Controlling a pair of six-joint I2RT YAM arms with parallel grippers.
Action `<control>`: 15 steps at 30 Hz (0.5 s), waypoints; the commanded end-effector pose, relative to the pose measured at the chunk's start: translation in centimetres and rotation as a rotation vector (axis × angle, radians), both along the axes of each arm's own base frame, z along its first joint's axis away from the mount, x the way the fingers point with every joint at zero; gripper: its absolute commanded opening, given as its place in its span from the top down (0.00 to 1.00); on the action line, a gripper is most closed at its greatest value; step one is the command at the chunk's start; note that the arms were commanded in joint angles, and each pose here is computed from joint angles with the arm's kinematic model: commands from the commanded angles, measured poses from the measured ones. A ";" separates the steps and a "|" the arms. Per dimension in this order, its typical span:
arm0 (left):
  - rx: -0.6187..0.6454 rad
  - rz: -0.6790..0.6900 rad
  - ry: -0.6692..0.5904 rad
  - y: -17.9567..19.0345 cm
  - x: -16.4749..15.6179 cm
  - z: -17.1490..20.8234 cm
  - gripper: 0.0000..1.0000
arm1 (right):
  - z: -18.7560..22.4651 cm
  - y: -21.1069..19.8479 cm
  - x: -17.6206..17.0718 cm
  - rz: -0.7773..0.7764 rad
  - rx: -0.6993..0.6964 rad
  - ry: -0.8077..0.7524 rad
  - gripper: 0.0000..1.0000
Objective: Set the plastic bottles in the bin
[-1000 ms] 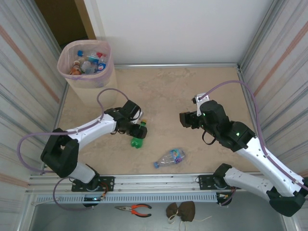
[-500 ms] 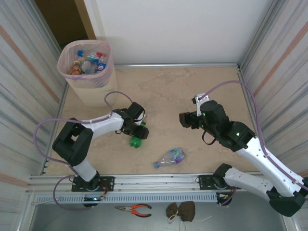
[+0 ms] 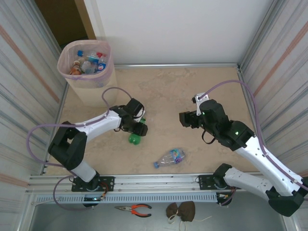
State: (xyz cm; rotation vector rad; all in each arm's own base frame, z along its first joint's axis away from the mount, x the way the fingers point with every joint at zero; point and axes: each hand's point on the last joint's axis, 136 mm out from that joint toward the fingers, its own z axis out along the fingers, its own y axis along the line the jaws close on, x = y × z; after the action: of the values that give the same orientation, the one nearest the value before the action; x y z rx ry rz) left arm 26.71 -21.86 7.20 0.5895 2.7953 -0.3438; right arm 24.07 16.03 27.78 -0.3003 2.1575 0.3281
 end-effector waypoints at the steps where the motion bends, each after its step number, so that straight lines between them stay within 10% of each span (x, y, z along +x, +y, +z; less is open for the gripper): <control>1: -0.006 -0.017 -0.096 1.3 1.2 4.8 0.43 | 0.3 0.3 0.6 0.004 0.001 -0.013 0.21; 15: -0.030 -0.002 -0.467 9.0 7.5 23.6 0.44 | 0.5 1.8 1.5 0.039 0.020 -0.016 0.21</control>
State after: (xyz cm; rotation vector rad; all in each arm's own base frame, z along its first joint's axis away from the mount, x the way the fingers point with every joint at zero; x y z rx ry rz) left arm 35.17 -14.46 27.93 0.5002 2.3832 -0.2662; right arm 25.15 17.54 26.83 -0.3231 2.1799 0.3471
